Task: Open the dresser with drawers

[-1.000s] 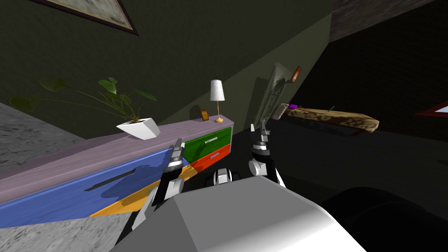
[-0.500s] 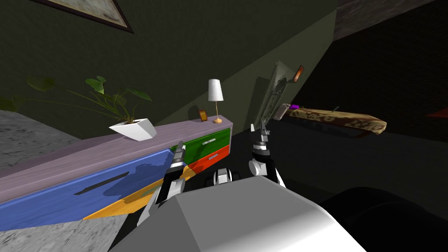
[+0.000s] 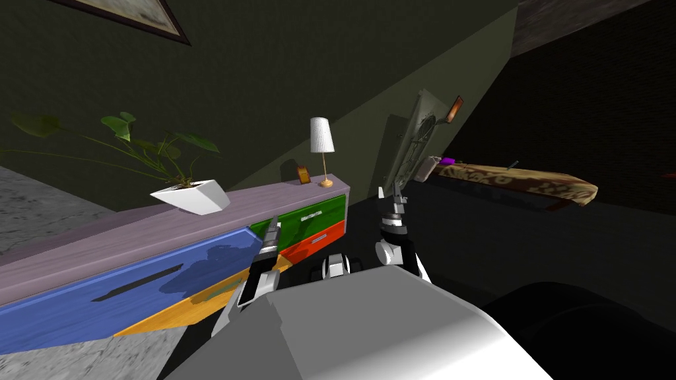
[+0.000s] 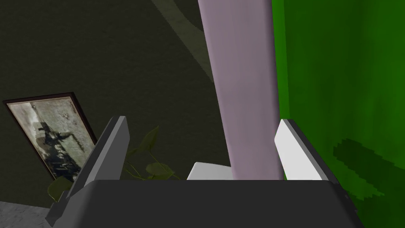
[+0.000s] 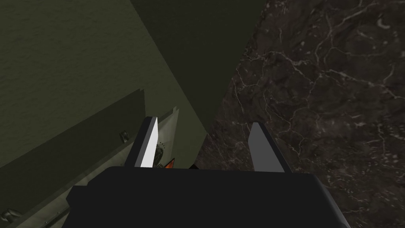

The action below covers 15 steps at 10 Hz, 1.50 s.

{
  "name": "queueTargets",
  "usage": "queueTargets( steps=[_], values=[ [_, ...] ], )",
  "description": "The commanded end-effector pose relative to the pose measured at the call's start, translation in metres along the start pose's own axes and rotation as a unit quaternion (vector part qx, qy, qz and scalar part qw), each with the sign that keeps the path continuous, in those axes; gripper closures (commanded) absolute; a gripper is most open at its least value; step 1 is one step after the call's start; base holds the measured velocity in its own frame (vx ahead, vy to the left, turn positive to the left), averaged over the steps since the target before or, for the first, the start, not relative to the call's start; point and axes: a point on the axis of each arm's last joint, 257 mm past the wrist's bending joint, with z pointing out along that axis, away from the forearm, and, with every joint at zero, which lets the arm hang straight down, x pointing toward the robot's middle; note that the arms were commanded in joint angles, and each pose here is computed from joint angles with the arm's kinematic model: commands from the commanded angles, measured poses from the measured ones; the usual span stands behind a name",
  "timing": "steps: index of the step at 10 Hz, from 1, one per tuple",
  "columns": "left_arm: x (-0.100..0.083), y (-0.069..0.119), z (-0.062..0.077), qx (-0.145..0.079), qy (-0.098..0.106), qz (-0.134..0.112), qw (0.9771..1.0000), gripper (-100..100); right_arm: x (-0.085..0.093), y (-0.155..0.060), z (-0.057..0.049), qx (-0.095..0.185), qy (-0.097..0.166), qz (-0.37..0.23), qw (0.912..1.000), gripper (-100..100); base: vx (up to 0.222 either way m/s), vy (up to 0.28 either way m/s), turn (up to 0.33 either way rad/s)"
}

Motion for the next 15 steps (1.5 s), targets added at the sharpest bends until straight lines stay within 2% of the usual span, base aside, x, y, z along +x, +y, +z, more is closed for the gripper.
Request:
queueTargets(
  steps=[1, 6, 9, 12, 15],
  values=[
    [-0.002, 0.02, -0.003, -0.017, 0.005, 0.009, 0.9998, -100, 0.0, 0.0, 0.0, 0.0, 0.0, 0.0, 1.0, 0, 0.048, -0.056, 0.024],
    [-0.002, 0.061, -0.012, -0.055, 0.007, 0.016, 0.9983, -100, 0.0, 0.0, 0.0, 0.0, 0.0, 0.0, 1.0, 0, 0.044, -0.073, 0.028],
    [0.004, 0.088, -0.021, -0.083, 0.001, 0.007, 0.9965, -100, 0.0, 0.0, 0.0, 0.0, 0.0, 0.0, 1.0, 0, 0.056, -0.09, 0.029],
    [0.02, 0.111, -0.033, -0.111, -0.012, -0.019, 0.9936, -100, 0.0, 0.0, 0.0, 0.0, 0.0, 0.0, 1.0, 0, 0.048, -0.073, 0.028],
    [0.045, 0.123, -0.043, -0.133, -0.029, -0.058, 0.989, -100, 0.0, 0.0, 0.0, 0.0, 0.0, 0.0, 1.0, 0, 0.033, -0.056, 0.018]
  ],
)
